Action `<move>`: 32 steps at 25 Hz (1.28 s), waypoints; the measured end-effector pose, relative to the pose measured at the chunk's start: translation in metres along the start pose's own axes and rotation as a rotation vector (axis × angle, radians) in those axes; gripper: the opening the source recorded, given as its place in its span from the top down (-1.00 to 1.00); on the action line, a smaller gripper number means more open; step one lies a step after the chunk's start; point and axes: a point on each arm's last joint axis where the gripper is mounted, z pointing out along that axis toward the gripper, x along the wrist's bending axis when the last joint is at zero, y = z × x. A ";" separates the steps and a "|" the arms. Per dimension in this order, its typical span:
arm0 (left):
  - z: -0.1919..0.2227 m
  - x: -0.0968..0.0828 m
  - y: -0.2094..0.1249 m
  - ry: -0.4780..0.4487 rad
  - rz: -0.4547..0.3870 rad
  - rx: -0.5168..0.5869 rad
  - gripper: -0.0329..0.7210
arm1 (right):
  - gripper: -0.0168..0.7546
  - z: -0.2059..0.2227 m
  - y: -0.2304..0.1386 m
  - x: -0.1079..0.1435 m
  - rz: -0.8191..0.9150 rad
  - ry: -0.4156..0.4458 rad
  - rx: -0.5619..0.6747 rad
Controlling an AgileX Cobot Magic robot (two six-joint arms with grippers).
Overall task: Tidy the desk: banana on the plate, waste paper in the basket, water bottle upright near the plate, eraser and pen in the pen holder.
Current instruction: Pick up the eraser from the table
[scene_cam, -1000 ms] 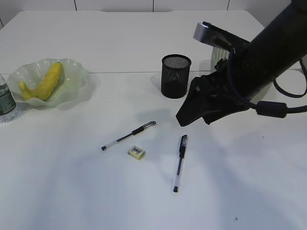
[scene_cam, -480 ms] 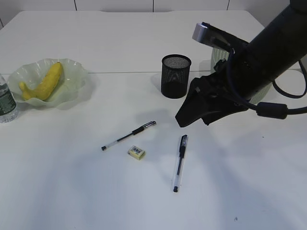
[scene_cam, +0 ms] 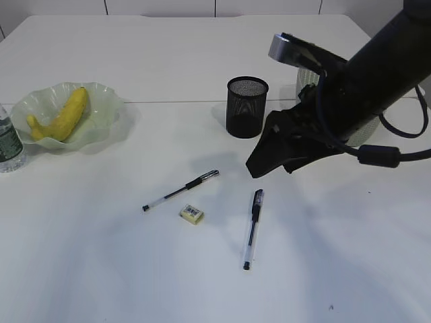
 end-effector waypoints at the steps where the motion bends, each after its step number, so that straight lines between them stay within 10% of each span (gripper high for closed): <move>1: 0.000 0.000 0.000 0.002 -0.002 0.000 -0.26 | -0.56 0.003 0.000 -0.002 0.005 0.000 0.006; 18: 0.000 -0.001 0.000 -0.011 -0.056 0.005 -0.26 | -0.56 0.093 0.026 0.019 -0.352 -0.110 0.277; 32: 0.000 -0.003 -0.001 -0.038 -0.059 0.012 -0.26 | -0.56 0.114 0.068 0.014 -0.311 -0.158 0.210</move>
